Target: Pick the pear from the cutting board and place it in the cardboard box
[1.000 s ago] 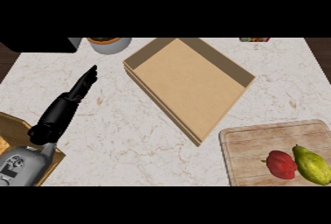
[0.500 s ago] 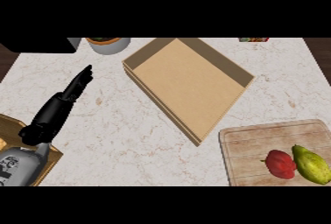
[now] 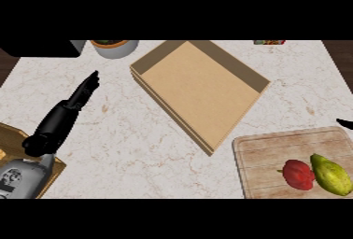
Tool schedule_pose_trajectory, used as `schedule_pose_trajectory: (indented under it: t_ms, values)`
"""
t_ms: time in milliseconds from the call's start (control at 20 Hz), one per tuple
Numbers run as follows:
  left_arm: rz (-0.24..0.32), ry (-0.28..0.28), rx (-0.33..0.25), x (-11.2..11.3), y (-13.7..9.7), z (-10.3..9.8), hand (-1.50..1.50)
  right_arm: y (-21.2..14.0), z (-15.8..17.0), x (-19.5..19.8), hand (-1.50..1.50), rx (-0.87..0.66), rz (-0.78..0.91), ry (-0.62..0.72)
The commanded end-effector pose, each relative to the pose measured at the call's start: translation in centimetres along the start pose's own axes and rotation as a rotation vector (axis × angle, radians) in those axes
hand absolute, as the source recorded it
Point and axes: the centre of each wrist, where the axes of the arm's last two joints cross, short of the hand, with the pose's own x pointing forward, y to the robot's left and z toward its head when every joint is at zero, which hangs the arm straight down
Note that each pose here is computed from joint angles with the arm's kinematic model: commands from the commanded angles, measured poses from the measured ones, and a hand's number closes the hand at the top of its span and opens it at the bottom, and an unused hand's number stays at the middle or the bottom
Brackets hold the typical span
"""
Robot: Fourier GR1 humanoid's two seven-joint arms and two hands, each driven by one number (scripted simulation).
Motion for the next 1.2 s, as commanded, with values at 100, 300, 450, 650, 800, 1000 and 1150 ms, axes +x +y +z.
schedule_pose_trajectory:
  t_ms: [100,300,450,650,800,1000,1150]
  values:
    - [-0.009,-0.012,-0.015,-0.2,-1.1,-1.1,0.00,2.1,-2.4,-1.2,-1.50,0.094,-0.050,-0.075]
    - [0.007,-0.004,-0.024,0.8,0.1,0.1,0.00,0.1,-1.8,-1.1,-1.50,0.097,-0.087,-0.101]
    - [0.012,0.009,-0.006,0.0,-0.3,-0.7,0.00,1.0,-2.6,-0.9,-1.50,0.102,-0.091,-0.120]
    - [-0.014,0.003,-0.003,0.8,-1.8,-0.4,0.00,3.4,-3.2,-1.3,-1.50,0.134,-0.084,-0.097]
    - [0.002,0.000,0.008,0.2,0.2,0.4,0.00,4.2,-4.2,-2.0,-1.50,0.147,-0.045,-0.041]
    - [0.005,0.002,0.004,-1.0,-0.5,0.1,0.00,4.0,-2.3,-3.2,-1.50,0.126,-0.067,-0.041]
    - [0.009,0.002,0.007,1.0,-0.5,-0.3,0.00,4.6,-3.6,-2.8,-1.50,0.152,-0.072,-0.053]
